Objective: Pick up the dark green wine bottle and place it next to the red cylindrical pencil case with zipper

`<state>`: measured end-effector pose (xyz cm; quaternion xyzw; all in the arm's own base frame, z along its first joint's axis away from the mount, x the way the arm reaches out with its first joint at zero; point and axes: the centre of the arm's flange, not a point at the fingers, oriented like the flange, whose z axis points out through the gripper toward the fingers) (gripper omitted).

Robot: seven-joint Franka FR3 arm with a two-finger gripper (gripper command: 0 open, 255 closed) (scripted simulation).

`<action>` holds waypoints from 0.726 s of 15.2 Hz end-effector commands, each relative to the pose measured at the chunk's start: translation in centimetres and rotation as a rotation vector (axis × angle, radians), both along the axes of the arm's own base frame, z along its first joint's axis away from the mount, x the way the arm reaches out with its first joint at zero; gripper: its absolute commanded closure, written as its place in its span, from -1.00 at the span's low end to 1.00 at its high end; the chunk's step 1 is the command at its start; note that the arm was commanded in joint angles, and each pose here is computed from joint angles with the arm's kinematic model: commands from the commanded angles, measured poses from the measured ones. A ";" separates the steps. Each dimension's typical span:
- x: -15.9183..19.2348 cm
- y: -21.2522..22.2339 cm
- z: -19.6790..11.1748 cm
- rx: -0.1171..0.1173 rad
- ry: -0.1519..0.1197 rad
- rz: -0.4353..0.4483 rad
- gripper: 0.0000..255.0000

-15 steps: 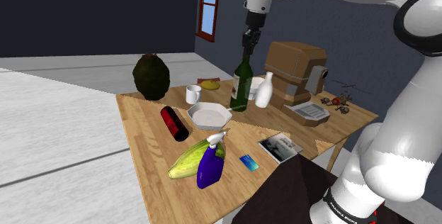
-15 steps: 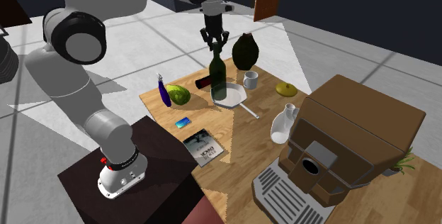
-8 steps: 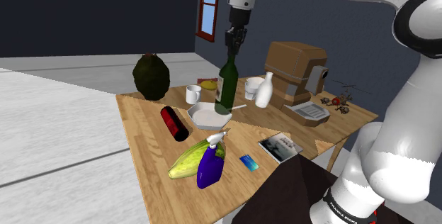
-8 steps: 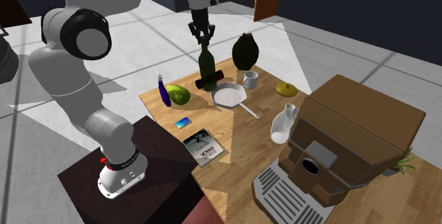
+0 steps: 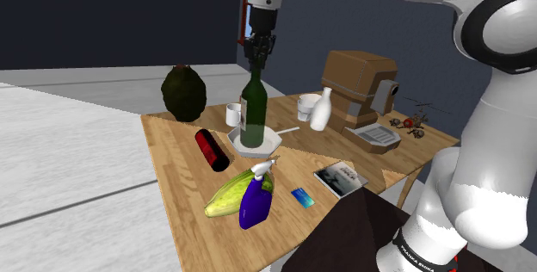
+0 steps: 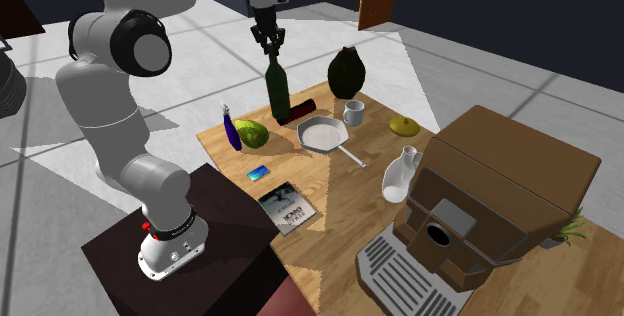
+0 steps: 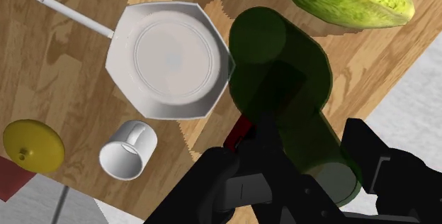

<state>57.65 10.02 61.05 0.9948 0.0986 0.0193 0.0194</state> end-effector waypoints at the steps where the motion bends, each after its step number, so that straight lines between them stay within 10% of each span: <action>1: 0.2 2.8 0.0 0.000 -0.001 -0.001 1.00; 11: 0.8 6.2 -4.2 0.000 -0.001 -0.001 1.00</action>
